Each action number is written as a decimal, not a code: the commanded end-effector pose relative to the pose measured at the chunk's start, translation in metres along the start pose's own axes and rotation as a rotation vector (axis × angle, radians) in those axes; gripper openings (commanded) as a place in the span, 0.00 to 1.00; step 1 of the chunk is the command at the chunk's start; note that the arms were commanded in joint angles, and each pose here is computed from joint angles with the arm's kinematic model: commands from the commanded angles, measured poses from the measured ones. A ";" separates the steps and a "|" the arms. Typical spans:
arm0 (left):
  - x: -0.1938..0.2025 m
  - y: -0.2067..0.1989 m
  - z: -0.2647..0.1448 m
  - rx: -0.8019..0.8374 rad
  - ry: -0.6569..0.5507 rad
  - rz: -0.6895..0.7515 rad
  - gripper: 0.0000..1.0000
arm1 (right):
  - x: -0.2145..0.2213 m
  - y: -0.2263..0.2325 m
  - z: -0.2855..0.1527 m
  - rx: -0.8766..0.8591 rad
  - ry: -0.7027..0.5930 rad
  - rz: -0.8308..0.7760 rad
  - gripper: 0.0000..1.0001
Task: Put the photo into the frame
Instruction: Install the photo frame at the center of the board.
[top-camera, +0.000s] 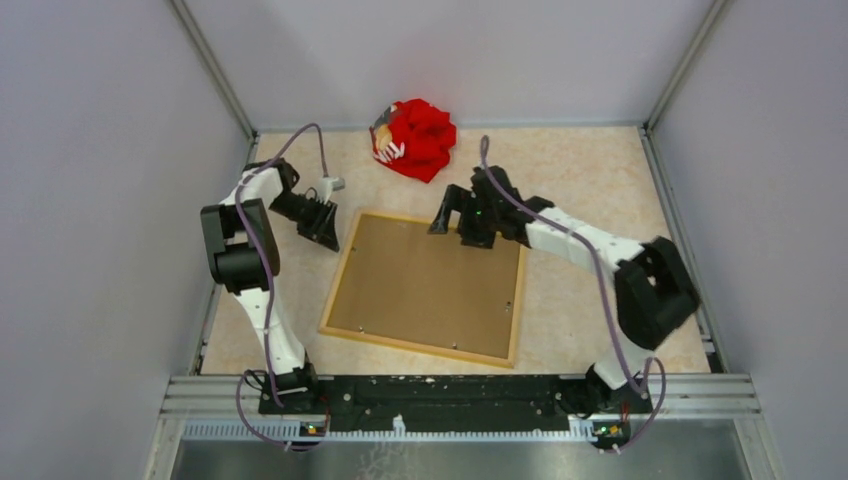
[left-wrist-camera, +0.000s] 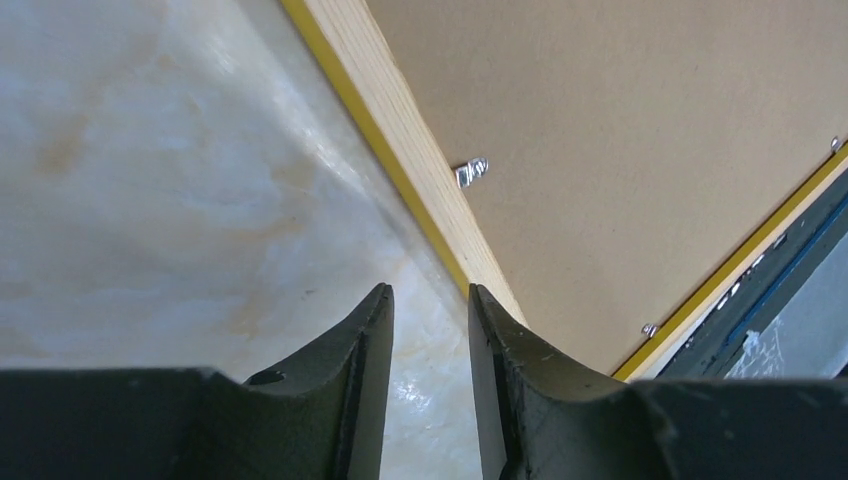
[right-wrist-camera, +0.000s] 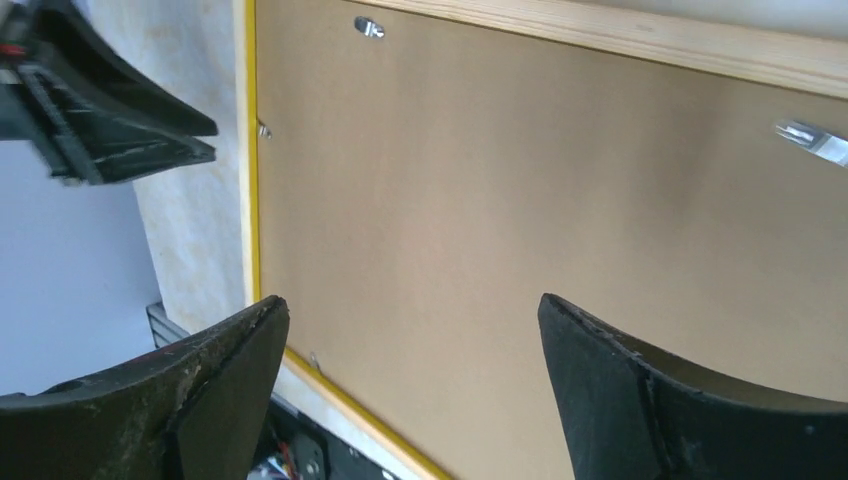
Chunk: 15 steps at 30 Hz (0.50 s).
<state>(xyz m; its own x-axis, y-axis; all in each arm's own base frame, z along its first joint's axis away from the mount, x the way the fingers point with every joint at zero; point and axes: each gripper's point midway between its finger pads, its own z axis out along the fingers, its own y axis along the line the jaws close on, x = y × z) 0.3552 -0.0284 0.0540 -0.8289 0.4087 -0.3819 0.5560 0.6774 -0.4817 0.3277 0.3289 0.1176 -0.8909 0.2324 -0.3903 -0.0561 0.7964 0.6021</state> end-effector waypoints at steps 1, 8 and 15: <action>0.022 -0.004 0.001 -0.010 0.068 0.066 0.39 | -0.014 -0.048 -0.074 0.137 -0.138 0.041 0.98; 0.054 -0.006 0.006 -0.026 0.187 0.113 0.35 | 0.005 -0.116 -0.117 0.259 -0.201 0.142 0.99; 0.063 -0.015 0.010 -0.002 0.230 0.140 0.29 | 0.031 -0.129 -0.100 0.240 -0.100 0.148 0.99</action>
<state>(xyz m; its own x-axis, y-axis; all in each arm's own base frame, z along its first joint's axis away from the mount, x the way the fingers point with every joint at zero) 0.3035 -0.0197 0.0235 -0.7788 0.5757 -0.2490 0.6187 0.6395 -0.4564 0.2644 0.1729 0.1048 -0.8130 0.4134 -0.4100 0.2037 0.8617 0.4648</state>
